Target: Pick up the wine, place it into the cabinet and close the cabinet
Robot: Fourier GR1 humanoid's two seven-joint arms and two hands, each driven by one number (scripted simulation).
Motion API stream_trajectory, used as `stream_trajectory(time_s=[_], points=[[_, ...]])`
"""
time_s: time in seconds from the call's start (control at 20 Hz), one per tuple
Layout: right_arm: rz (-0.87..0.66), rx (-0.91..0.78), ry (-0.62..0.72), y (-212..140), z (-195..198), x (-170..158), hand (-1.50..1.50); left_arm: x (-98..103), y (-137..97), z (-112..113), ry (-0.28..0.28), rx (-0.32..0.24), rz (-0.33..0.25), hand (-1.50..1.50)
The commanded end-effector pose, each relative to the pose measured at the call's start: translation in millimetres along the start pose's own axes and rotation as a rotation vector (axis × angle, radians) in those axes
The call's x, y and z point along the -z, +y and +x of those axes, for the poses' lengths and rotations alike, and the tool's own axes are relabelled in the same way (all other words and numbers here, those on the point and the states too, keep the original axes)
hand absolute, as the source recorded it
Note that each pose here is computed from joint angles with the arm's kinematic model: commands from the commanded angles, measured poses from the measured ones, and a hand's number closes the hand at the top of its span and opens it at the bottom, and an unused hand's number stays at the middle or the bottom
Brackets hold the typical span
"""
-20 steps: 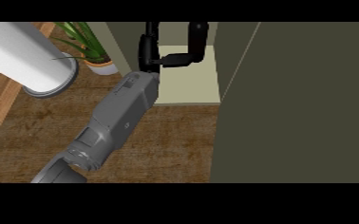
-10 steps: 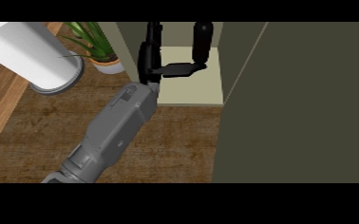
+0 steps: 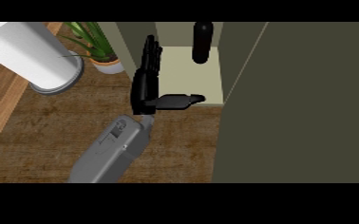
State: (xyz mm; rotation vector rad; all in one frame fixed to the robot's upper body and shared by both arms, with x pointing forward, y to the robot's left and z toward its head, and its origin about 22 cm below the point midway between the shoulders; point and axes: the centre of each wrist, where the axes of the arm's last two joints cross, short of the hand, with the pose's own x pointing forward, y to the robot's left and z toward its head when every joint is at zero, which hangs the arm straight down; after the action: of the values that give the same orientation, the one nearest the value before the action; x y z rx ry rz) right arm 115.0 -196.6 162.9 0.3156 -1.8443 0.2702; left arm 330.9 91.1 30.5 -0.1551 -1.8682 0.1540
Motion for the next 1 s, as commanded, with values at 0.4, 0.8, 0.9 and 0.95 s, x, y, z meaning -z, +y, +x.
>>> stream_trajectory(time_s=[0.4, 0.8, 0.9, 0.95], points=[[0.014, -0.033, -0.053, 3, 48, -26, -1.5, -99, 6, 32, -0.015, -0.054, -0.002, -1.5], [0.367, -0.064, 0.049, 11, 43, -24, 1.5, -126, 30, 48, -0.043, -0.027, 0.027, -1.5], [0.427, 0.002, 0.11, 14, 28, -22, 1.5, -160, 47, 39, -0.03, 0.001, 0.033, -1.5], [0.457, -0.012, 0.082, 19, 39, -24, 1.5, -147, 52, 49, -0.059, -0.019, 0.027, -1.5]])
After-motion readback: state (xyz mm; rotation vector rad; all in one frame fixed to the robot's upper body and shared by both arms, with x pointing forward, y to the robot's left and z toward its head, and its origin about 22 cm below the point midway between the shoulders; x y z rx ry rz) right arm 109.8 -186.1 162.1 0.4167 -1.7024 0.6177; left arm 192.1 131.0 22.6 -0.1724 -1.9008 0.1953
